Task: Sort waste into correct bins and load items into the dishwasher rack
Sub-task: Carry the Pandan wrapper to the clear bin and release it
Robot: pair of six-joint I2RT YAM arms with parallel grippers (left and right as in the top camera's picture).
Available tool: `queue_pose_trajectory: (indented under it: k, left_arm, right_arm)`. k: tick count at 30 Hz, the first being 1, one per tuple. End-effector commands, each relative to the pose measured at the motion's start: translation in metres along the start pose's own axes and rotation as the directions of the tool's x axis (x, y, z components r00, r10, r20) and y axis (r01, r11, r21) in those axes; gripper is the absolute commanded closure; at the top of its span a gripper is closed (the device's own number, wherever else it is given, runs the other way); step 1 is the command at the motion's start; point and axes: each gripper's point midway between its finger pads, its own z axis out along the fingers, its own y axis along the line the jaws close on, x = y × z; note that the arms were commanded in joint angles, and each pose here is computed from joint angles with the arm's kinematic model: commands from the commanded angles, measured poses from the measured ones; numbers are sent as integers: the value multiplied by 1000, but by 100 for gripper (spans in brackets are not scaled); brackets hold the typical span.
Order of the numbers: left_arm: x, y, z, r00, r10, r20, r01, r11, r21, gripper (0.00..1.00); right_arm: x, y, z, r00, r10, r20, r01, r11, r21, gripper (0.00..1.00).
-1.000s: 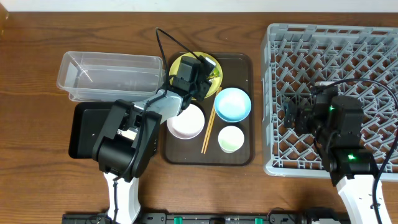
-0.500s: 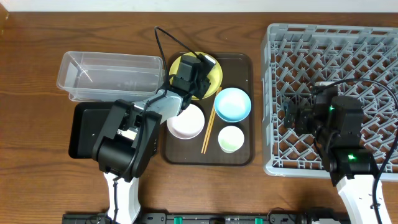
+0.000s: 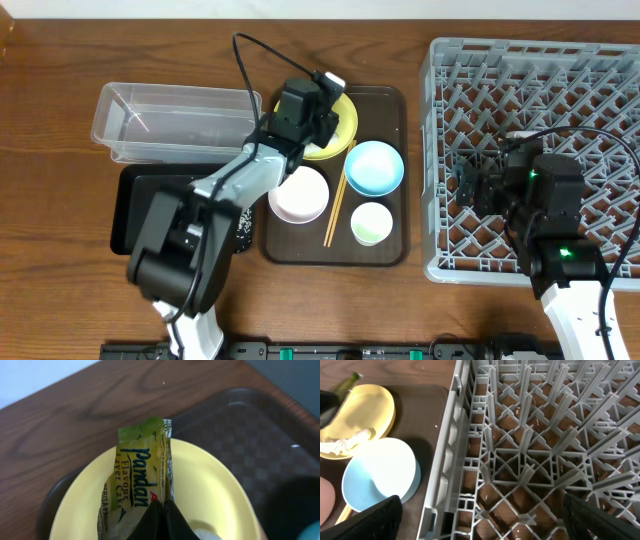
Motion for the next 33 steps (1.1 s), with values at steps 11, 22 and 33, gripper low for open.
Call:
queue_pose_trajectory:
  k: [11,22,33]
  left_arm:
    - [-27,108,-96,860,-496,117,509,846,-158,94]
    - [70,179,-130,339,-916,213,890,239,-389,94]
    - [45,181,-125,408,-891,201,894,346,-284,53]
  right_arm:
    - [-8,-5,-3,1000,16,18,-16,1000,16,1]
    - [-8,-5,-3,1000,16,20,-16,1000,16,1]
    - [-9,-5,-3,1000,16,20,-16,1000,16,1]
